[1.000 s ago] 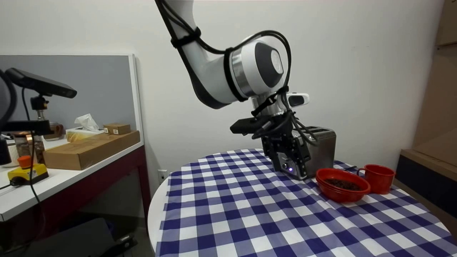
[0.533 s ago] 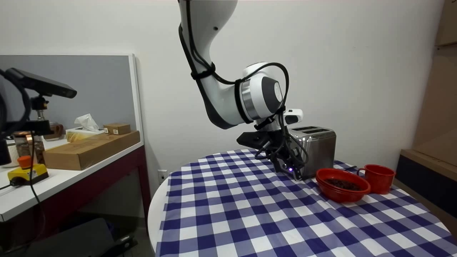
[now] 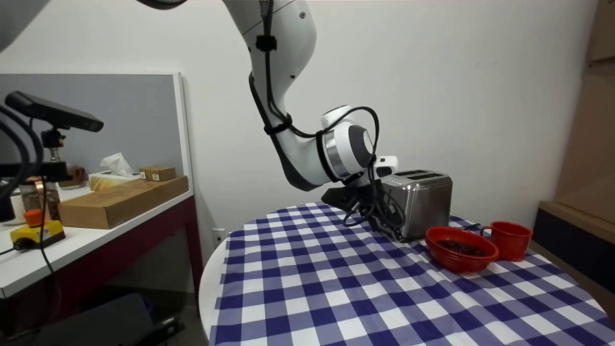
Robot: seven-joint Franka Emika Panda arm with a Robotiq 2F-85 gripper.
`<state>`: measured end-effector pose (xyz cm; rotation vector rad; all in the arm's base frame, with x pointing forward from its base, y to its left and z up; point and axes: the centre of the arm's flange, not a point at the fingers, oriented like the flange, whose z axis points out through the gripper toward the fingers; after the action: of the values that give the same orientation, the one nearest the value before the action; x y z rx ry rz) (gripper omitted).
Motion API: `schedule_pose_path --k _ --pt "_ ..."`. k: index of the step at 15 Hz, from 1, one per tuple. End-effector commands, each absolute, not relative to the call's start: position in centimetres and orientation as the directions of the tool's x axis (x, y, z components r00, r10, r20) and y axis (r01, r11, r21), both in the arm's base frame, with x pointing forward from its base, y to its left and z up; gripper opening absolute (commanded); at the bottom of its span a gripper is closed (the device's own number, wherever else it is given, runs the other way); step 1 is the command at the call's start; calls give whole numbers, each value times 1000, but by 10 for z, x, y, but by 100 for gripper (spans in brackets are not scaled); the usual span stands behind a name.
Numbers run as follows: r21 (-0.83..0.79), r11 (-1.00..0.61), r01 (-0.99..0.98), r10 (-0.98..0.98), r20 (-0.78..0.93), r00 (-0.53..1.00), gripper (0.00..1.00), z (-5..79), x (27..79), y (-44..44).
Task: Release the lever on the toaster upwards
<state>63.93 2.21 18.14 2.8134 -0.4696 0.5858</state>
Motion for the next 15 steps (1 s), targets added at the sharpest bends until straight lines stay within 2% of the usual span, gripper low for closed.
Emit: schedule_pose_path --k 1,15 --pt "154 -910 -385 -272 480 834 100 163 661 30" --pt "100 -884 -457 -316 591 742 100 129 691 42"
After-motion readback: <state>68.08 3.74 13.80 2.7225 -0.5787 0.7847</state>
